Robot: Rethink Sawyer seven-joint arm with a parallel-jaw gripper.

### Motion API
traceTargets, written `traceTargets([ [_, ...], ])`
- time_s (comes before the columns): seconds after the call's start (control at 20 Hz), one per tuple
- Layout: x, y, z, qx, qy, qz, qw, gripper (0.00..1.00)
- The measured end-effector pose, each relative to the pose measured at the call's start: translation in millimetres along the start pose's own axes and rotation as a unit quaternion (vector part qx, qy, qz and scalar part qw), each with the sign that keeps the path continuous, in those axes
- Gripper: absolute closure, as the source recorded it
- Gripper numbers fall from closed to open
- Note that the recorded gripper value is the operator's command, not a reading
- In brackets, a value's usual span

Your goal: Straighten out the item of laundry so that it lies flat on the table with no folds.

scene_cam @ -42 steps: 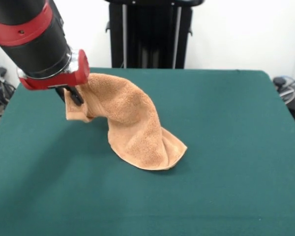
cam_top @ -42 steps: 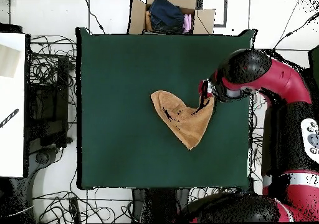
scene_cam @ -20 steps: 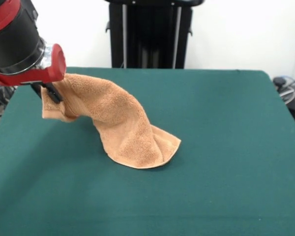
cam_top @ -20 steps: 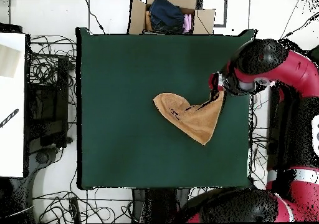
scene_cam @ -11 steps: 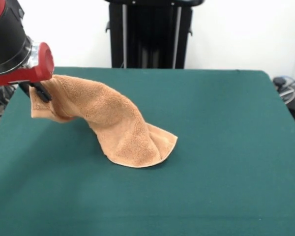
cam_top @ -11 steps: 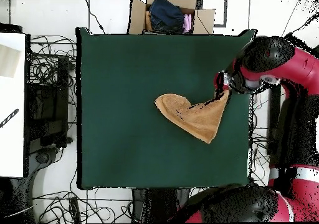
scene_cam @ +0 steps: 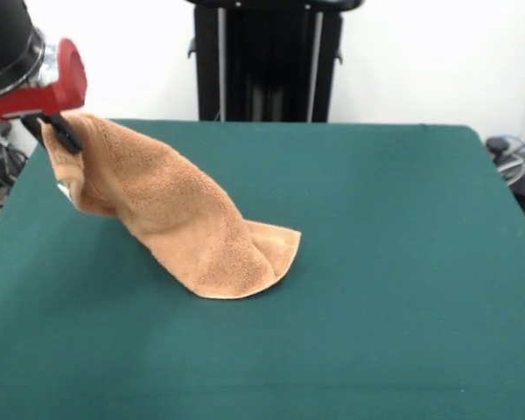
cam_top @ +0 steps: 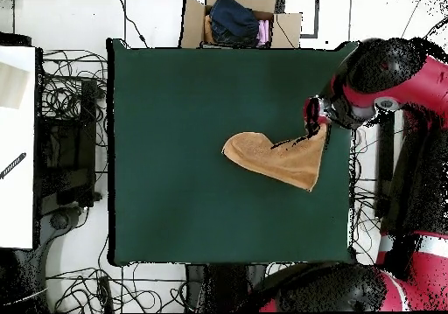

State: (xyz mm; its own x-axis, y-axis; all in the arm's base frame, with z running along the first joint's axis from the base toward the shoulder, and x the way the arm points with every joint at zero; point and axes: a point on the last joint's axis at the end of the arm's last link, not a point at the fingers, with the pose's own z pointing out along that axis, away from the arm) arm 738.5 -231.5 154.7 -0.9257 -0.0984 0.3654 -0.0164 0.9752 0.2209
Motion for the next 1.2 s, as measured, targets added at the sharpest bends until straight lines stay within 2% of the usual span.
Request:
traceTargets([
  [0.4,7,11,-38,0.011,0.003,0.0,0.9999,1.0],
  [1.2,13,10,-69,0.029,-0.012,0.005,0.9995,1.0],
])
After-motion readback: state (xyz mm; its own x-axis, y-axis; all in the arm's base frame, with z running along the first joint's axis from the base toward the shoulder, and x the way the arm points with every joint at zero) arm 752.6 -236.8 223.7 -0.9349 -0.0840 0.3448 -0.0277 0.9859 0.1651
